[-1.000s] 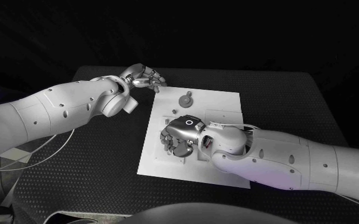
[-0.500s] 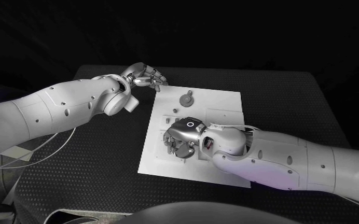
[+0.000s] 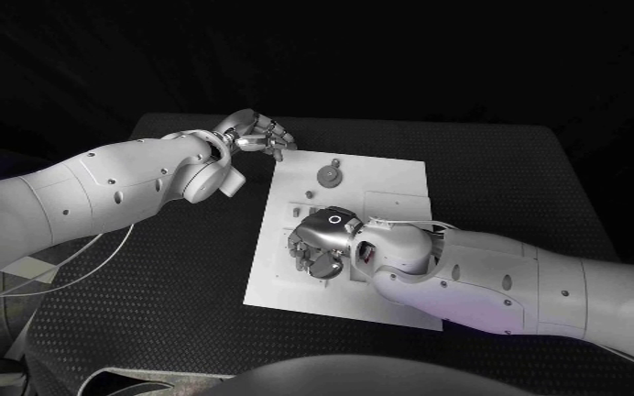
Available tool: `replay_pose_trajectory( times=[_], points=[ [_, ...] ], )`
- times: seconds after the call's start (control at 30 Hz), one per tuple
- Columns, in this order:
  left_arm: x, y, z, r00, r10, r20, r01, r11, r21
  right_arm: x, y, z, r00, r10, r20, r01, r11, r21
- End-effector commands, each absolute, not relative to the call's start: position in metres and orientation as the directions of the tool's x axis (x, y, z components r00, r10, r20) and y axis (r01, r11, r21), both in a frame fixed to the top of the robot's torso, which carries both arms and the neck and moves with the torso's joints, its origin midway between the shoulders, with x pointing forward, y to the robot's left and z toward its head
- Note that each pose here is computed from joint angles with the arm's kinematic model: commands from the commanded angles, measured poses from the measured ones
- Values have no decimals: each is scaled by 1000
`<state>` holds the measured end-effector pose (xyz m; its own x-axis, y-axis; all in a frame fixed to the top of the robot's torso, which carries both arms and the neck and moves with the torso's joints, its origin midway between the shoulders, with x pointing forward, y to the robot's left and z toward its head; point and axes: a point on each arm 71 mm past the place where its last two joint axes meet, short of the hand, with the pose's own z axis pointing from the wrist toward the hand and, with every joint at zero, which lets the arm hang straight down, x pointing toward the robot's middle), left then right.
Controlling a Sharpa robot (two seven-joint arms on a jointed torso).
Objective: Assemble the parts on the task board
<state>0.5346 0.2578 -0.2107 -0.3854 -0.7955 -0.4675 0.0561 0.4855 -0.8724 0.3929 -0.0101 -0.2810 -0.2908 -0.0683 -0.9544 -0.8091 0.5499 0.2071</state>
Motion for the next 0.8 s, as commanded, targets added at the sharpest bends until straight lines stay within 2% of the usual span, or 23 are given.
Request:
replay_pose_trajectory(
  times=[0.03, 0.8],
  points=[
    [534, 255, -210, -399, -795, -458, 59, 476, -878, 392, -8, -283, -281, -86, -956, -821, 537, 193],
    [535, 253, -211, -406, -792, -455, 57, 475, -878, 393, -12, -289, -292, -123, -948, -818, 547, 181]
  ],
)
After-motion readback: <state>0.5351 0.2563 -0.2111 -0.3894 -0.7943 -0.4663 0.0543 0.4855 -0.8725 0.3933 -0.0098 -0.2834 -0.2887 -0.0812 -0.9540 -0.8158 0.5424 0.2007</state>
